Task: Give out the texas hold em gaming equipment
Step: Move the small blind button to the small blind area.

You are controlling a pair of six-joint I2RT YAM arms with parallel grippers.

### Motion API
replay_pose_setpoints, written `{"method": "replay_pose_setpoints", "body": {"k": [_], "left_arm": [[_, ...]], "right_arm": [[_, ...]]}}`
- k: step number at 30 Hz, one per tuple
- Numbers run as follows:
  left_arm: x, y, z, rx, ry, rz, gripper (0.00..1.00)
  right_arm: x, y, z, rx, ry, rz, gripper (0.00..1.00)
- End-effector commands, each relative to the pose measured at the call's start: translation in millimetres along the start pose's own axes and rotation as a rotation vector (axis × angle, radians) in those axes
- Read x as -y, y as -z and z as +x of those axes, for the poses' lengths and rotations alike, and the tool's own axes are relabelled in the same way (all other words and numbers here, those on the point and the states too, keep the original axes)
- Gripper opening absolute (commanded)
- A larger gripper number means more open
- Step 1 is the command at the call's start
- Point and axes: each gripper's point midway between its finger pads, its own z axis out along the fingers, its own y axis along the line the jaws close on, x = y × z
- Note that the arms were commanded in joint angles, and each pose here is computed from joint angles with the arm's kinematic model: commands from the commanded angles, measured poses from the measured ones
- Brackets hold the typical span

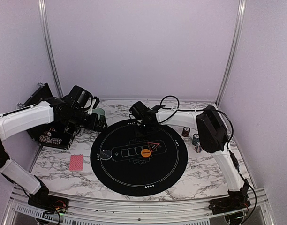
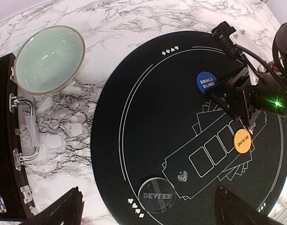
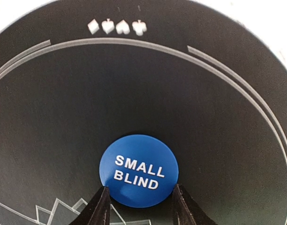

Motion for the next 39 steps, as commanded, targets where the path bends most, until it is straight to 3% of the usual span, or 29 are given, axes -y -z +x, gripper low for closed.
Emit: {"method": "replay_pose_setpoints", "body": {"k": [1, 13, 39], "left_arm": [[-3.5, 3.7, -3.0, 0.02, -0.002, 0.005, 0.99], [-4.2, -0.6, -1.5, 0.005, 0.01, 0.024, 0.99], [-9.2, -5.2, -1.2, -0.003, 0.027, 0.018, 0.99]], "right_arm": [[2.8, -24.5, -0.9, -0.022, 0.013, 0.001, 0.42], [3.9, -53.6, -40.2, 0.07, 0.012, -0.046, 0.43], [-4.6, -66.2, -69.0, 0.158, 0.01, -0.159, 0.49]]}}
